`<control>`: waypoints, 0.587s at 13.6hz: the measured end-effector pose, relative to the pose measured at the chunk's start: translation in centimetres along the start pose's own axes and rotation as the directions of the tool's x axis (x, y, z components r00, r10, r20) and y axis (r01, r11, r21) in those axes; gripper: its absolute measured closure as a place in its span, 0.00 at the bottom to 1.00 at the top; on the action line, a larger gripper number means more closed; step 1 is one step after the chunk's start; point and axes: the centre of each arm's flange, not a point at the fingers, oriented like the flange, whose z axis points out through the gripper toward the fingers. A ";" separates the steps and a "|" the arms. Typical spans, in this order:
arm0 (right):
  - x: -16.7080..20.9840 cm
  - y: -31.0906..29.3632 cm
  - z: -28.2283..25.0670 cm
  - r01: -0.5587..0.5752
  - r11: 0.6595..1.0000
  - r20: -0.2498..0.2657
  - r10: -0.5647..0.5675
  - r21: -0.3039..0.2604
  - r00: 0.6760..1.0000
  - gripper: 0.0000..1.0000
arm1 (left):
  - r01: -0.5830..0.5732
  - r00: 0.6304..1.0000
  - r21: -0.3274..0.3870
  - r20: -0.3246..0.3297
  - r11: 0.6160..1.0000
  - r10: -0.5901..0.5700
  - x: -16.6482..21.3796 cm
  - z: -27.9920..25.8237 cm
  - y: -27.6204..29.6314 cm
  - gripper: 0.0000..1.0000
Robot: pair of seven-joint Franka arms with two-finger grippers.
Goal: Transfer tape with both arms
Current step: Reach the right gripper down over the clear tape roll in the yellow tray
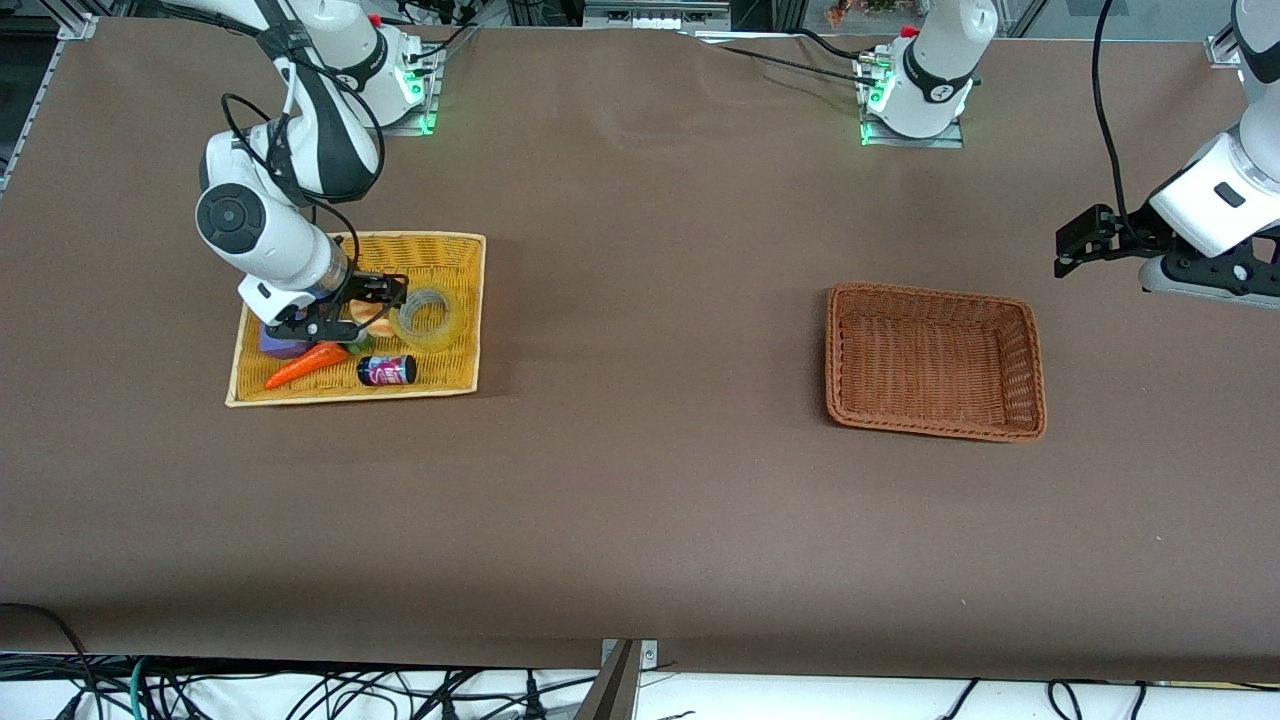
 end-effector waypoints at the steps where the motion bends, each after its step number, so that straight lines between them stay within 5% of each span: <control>1: -0.3 -0.1 0.6 0.004 1.000 -0.002 -0.004 0.001 1.000 0.00 | 0.000 1.000 0.000 -0.001 1.000 0.000 0.0 -0.1 0.0 0.00; 8: -0.9 -2.7 3.7 0.043 0.999 -0.021 -0.043 0.013 0.999 0.00 | -0.001 1.000 0.001 -0.008 1.000 0.001 0.3 -0.3 0.0 0.00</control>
